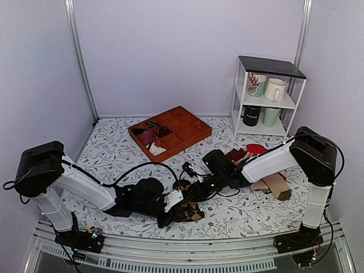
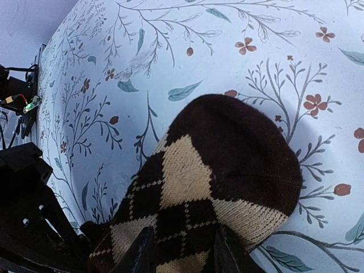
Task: Roll the socks
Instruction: Roll a pair of socks at the center of the board.
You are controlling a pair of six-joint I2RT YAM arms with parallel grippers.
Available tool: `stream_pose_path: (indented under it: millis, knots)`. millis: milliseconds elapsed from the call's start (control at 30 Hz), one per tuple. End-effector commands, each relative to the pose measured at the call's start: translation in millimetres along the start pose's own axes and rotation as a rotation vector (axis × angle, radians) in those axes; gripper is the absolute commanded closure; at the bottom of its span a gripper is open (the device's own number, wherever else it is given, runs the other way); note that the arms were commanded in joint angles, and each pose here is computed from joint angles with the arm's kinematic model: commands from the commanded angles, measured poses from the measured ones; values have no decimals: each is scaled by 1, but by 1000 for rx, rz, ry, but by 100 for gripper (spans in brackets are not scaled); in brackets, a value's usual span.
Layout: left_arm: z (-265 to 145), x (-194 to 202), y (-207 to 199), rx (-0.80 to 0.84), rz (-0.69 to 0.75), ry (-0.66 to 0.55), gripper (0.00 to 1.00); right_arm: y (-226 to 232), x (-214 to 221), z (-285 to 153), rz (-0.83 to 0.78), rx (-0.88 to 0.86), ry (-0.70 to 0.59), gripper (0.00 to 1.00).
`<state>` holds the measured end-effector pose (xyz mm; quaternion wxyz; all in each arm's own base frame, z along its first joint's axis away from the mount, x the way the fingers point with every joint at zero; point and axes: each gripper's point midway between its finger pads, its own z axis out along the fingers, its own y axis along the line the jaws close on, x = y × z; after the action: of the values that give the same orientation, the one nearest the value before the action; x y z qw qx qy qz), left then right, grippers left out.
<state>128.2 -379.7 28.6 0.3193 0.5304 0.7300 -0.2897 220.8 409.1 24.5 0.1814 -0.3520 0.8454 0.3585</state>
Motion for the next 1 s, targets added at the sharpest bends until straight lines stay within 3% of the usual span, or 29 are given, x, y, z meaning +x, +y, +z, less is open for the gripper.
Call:
stream_pose_path:
  millis: [0,200,500,967]
  knots:
    - [5,41,8,61,-186,141,100,-25,69,13,82,61,203,63]
    - [6,80,10,83,-420,276,100,-25,76,12,89,58,218,63]
    - [14,117,16,105,-648,391,100,-21,75,9,85,43,212,62]
    - [-2,158,8,59,-767,475,100,-14,-2,-50,-152,169,-48,47]
